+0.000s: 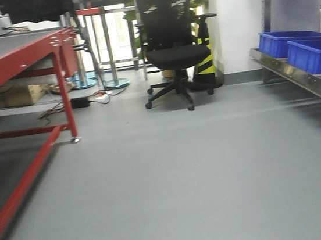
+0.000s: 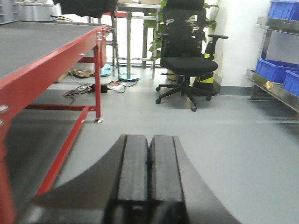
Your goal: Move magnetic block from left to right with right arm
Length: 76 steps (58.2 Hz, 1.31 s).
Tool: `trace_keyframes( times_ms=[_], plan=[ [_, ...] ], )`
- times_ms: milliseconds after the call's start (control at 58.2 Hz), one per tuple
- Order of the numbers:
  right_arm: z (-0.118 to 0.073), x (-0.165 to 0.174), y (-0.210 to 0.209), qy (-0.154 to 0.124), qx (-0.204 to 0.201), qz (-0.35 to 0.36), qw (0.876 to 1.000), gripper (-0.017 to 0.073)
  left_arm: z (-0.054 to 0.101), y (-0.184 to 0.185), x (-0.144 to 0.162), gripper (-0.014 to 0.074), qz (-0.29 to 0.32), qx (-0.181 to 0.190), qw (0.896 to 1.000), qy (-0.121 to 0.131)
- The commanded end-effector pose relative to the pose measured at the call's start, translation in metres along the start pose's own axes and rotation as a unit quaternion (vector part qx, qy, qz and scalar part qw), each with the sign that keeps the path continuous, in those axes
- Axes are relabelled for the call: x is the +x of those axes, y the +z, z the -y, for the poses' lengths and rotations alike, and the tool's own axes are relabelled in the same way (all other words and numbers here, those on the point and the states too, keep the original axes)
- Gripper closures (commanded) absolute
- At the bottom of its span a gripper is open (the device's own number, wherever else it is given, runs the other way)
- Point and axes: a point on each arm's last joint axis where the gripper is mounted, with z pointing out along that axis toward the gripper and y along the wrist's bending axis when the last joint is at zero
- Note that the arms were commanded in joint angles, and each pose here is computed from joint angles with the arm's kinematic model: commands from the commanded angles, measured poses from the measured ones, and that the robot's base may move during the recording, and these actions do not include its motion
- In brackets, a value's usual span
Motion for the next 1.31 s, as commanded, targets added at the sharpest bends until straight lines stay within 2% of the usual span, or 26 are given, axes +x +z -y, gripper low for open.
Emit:
trace_keyframes(
  times_ms=[0, 516, 808, 1289],
  plan=[
    [-0.0004, -0.0169, -0.0026, -0.012, -0.001, 0.057, 0.998, 0.0355, -0.0003, -0.001, -0.0055, 0.072, 0.043, 0.0, 0.999, -0.006],
    [-0.0004, -0.0169, -0.0026, -0.012, -0.001, 0.057, 0.998, 0.0355, -0.0008, -0.001, -0.0055, 0.072, 0.043, -0.005, 0.999, -0.006],
    [-0.0003, -0.0168, -0.0026, -0.012, -0.001, 0.057, 0.998, 0.0355, 0.001, -0.001, -0.0054, 0.072, 0.043, 0.012, 0.999, -0.007],
    [-0.0004, -0.0169, -0.0026, -0.012, -0.001, 0.057, 0.998, 0.0355, -0.0002, -0.001, -0.0055, 0.072, 0.043, 0.001, 0.999, -0.006]
  ],
)
